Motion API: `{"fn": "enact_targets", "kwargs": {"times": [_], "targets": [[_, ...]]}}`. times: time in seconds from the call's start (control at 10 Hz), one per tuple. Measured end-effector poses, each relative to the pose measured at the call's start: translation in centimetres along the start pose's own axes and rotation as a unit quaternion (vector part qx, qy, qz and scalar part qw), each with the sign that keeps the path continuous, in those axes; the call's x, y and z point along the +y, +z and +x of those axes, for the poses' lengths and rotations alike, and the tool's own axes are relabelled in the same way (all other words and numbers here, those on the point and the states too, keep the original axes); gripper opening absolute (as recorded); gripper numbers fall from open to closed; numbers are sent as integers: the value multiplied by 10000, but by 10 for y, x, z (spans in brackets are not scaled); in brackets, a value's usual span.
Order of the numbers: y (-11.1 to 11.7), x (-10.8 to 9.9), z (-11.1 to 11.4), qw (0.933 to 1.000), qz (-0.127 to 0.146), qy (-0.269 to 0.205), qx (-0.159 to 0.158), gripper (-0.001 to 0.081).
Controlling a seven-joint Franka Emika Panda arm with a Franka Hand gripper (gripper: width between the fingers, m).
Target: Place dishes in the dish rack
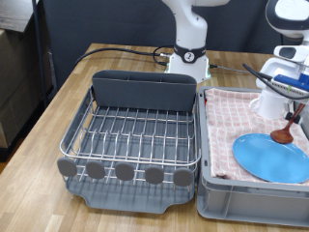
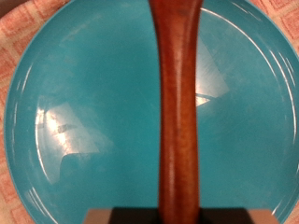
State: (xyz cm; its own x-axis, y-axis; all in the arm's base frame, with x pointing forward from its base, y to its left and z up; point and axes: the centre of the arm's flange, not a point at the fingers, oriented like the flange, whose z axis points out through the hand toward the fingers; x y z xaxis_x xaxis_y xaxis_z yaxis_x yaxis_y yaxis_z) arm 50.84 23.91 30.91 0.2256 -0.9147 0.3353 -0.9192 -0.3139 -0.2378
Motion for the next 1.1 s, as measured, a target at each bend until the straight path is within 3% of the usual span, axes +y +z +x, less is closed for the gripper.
{"fn": "enact_targets", "kwargs": {"times": [0.1,0.2,0.4,0.6,1.1], "targets": [[1,0,-1,10000,15,-2,-22,89],[4,1,4,9993,-42,353,61,89],[4,12,25,9928,-405,1053,410,89],[-5,27,42,9843,-685,1564,442,89],[-20,70,86,9480,-1262,2912,227,89]]}}
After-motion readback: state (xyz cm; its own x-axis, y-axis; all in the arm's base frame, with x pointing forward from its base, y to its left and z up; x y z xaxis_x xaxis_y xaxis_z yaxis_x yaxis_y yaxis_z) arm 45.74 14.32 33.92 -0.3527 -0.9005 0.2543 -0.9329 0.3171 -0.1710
